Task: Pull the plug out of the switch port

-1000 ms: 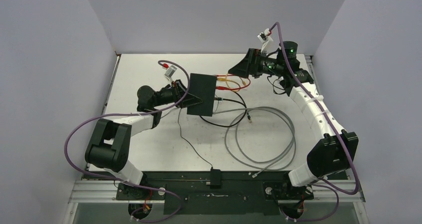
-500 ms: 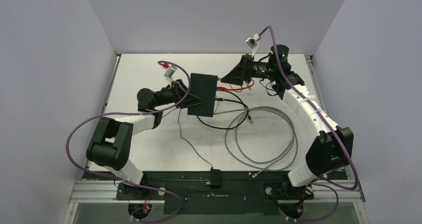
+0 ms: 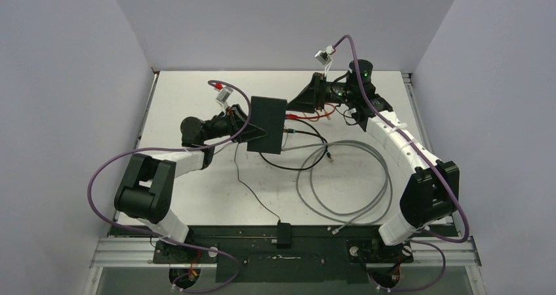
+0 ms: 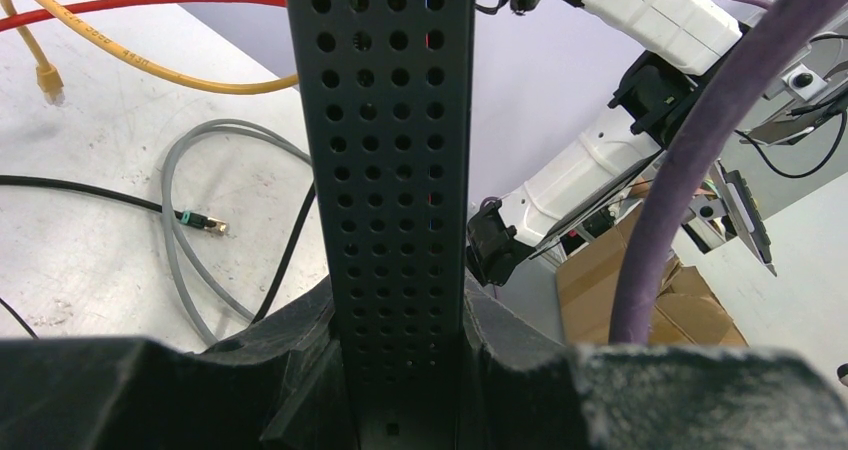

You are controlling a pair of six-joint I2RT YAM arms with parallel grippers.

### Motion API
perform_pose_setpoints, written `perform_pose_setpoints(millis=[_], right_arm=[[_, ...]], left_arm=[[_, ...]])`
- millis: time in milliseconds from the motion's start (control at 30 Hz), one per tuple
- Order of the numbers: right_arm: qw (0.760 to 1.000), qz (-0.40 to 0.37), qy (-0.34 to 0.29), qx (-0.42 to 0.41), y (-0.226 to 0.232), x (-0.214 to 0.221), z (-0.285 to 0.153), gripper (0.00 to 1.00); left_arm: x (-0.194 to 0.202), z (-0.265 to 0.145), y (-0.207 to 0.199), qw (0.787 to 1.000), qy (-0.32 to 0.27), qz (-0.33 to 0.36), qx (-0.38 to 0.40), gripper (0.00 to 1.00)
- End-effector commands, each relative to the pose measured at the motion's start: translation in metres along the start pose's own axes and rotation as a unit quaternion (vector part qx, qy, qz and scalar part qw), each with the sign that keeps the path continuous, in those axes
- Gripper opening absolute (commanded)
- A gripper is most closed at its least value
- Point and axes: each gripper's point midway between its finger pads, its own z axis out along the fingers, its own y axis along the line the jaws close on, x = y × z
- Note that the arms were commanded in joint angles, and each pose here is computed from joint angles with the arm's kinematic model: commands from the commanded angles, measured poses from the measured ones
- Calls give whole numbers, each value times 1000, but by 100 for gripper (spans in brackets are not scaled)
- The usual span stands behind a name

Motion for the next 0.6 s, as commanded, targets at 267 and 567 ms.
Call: perform_pose_setpoints(millis=[267, 567], right_arm=[[999, -27, -2, -18, 4, -4, 3, 33], [1000, -17, 0, -15, -1, -2, 6, 15]], left_arm=[[-29, 7, -30, 994, -32, 91, 43, 0], [-30, 8, -32, 994, -31, 95, 45, 0]])
